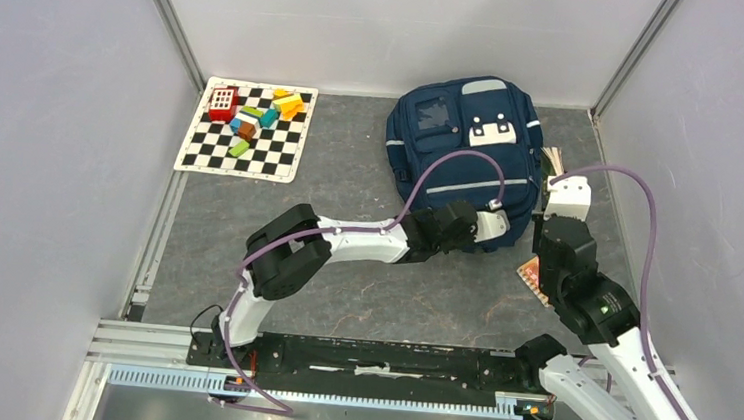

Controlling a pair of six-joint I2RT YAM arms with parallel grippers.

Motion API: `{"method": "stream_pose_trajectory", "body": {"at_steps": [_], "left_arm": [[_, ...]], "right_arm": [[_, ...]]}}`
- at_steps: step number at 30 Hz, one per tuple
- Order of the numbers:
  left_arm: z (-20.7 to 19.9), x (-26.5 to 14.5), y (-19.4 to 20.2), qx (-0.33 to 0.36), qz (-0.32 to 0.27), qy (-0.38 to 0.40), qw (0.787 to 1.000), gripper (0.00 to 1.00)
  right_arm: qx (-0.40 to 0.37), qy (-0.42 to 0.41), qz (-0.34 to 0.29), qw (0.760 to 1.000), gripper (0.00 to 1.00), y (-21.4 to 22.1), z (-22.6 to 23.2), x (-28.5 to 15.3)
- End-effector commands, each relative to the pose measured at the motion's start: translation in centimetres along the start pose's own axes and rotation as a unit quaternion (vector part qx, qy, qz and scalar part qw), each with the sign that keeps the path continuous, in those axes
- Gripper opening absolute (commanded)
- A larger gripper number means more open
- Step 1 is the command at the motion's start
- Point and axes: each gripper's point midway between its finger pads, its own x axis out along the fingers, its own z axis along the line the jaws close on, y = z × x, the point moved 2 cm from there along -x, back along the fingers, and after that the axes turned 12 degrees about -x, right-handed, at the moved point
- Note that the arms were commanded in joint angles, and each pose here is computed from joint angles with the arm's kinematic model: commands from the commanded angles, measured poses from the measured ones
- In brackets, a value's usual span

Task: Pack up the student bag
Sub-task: Pick up the book from the center of the board, then move the student bag to the center of the board.

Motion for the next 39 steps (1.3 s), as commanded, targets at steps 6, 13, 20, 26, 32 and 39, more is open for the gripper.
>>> {"method": "stream_pose_trajectory", "body": {"at_steps": [6, 13, 20, 26, 32, 39], "left_arm": [[2.1, -1.1, -0.7, -0.034, -0.002, -0.052, 0.998, 0.02], [1.4, -6.1, -0.6, -0.135, 0.021, -0.020, 0.990, 0.02], [0.1, -13.2, 0.3, -0.251, 0.010, 0.034, 0.967, 0.02], [-3.2, -17.6, 2.2, -0.300, 0.041, 0.138, 0.943, 0.02], [-3.2, -19.4, 1.7, -0.313, 0.047, 0.149, 0.937, 0.07], [-1.6, -17.2, 1.9, -0.311, 0.047, 0.083, 0.946, 0.29]], "right_arm": [[0.020, -0.042, -0.019, 0.999, 0.00, 0.1, 1.5, -0.2], [0.053, -0.107, -0.022, 0.993, 0.00, 1.2, 4.7, 0.2], [0.074, -0.192, -0.023, 0.978, 0.00, 2.4, 9.2, 0.9], [0.083, -0.248, -0.014, 0.965, 0.00, 3.1, 12.7, 1.8], [0.084, -0.261, -0.026, 0.961, 0.00, 1.4, 13.0, 1.9], [0.076, -0.228, -0.035, 0.970, 0.00, 0.5, 10.7, 1.1]]}}
